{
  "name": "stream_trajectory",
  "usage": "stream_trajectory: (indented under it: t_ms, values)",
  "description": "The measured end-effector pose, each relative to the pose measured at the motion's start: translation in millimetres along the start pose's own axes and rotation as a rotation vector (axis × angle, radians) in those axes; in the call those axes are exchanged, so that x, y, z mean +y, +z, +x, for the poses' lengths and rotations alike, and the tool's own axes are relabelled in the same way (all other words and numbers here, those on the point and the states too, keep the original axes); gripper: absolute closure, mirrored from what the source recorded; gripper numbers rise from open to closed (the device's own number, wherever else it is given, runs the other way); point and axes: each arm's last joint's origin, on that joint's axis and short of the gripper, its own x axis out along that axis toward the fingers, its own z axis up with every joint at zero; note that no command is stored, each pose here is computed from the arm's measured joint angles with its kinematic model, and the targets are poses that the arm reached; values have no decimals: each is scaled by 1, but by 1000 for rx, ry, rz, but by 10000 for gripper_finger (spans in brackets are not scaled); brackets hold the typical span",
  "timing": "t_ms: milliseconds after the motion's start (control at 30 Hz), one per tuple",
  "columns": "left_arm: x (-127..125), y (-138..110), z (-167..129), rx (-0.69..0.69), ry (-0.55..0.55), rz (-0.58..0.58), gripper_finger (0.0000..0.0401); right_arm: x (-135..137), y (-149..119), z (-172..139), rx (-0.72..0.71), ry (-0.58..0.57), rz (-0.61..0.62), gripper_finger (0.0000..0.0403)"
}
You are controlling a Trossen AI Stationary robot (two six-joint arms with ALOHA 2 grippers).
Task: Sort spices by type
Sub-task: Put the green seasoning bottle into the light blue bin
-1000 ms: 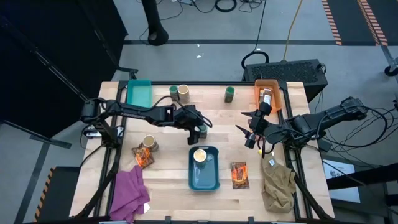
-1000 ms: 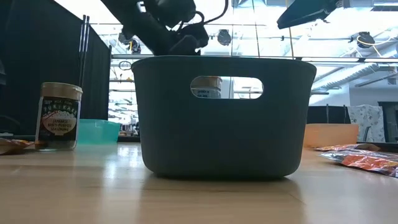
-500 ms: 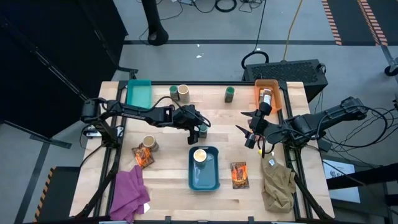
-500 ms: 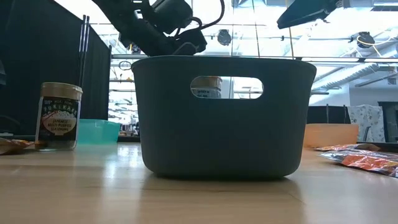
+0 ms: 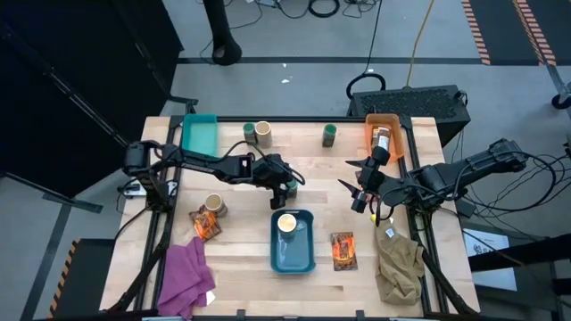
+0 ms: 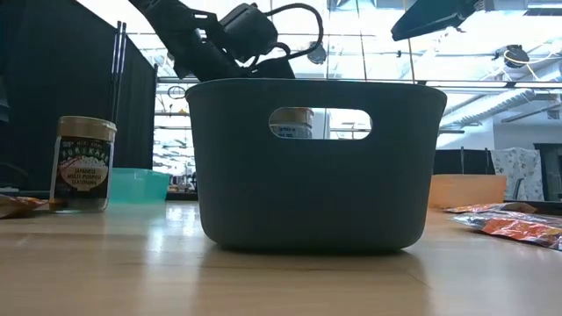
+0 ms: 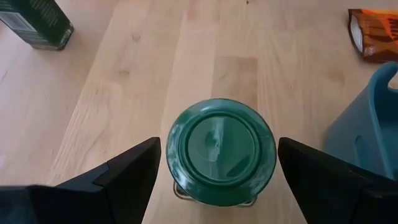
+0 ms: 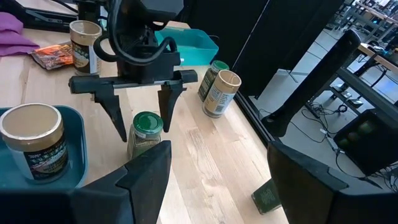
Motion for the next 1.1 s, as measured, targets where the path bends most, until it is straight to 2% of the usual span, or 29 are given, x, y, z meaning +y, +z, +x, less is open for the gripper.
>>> stream_trajectory:
  t_ms: [267, 367, 533, 833, 933, 1100]
  values:
    - [0, 4, 0, -40, 2, 7, 82, 0, 0, 0, 0, 0, 0, 154]
    - [0, 4, 0, -44, 2, 7, 111, 0, 0, 0, 0, 0, 0, 154]
    - [0, 2, 0, -20, 7, 7, 190, 0, 0, 0, 0, 0, 0, 154]
    - [-2, 3, -1, -23, 31, 12, 192, 0, 0, 0, 0, 0, 0, 154]
    - [-6, 8, -11, -46, 49, 18, 192, 0, 0, 0, 0, 0, 0, 154]
    - [-13, 27, -43, -152, 58, 22, 192, 0, 0, 0, 1, 0, -1, 154]
